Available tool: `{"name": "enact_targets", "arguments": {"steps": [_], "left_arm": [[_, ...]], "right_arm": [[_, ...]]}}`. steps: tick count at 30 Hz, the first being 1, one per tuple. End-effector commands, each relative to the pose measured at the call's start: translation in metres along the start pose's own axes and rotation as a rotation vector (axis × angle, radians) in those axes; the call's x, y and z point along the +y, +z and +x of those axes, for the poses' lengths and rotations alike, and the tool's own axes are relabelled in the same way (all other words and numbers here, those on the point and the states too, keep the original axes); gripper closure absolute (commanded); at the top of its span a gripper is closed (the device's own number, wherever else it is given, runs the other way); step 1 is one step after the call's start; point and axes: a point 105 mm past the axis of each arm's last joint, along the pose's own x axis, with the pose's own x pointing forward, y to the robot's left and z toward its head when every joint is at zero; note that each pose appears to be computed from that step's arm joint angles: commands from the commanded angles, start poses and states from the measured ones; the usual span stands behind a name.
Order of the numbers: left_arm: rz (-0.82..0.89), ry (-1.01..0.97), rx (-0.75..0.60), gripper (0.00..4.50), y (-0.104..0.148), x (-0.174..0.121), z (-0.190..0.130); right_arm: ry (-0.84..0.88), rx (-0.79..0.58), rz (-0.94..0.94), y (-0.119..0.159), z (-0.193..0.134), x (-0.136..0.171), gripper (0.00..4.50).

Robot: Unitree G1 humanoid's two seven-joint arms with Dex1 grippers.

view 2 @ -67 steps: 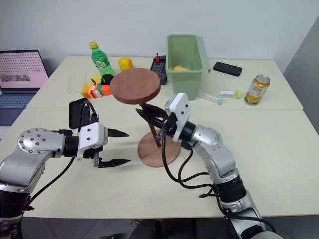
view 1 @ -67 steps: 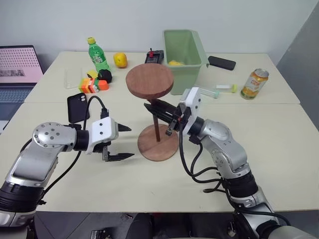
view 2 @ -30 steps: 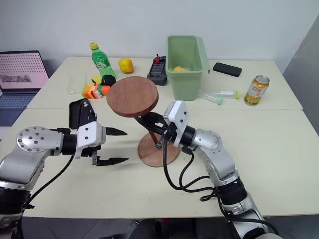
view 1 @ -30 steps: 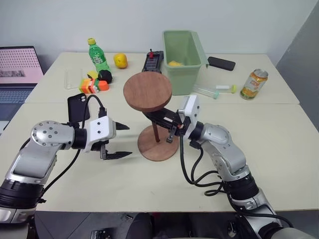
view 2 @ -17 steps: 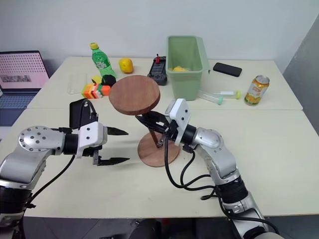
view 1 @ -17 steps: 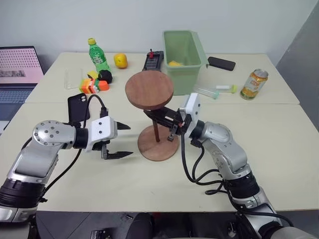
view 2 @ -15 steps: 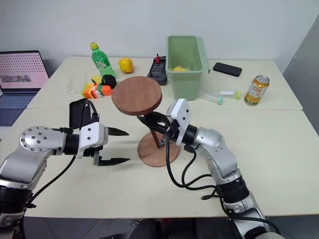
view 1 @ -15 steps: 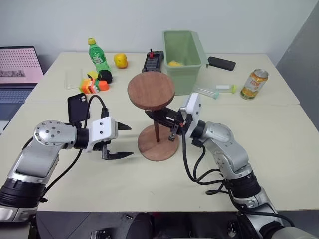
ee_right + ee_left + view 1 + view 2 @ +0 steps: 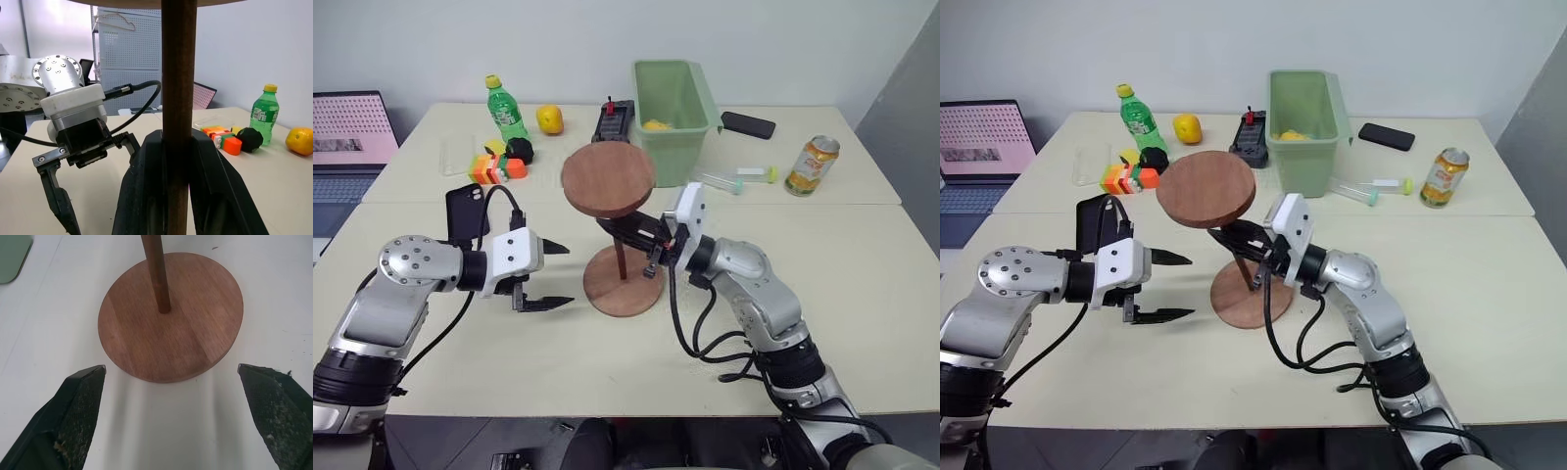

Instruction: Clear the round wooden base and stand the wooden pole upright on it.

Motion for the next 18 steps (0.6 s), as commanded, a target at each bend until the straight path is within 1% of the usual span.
{"name": "enact_targets", "arguments": {"steps": [1, 5, 9, 16, 18], "left_arm": [[0.027, 0.009, -0.01, 0.0, 0.005, 0.002, -0.002], [0.024, 0.01, -0.011, 0.0, 0.004, 0.002, -0.002], [0.02, 0.011, -0.012, 0.0, 0.003, 0.001, -0.002], [0.013, 0.008, -0.02, 0.0, 0.004, 0.0, -0.001], [0.013, 0.006, -0.023, 0.0, 0.005, 0.0, 0.0]], "right_arm": [[-0.039, 0.133, 0.024, -0.035, 0.0, 0.0, 4.26], [-0.074, 0.181, 0.044, -0.049, -0.004, -0.004, 4.26], [-0.112, 0.234, 0.086, -0.066, -0.015, -0.009, 4.26], [-0.144, 0.264, 0.125, -0.073, -0.02, -0.012, 4.26], [-0.151, 0.294, 0.143, -0.078, -0.021, -0.013, 4.26]]}}
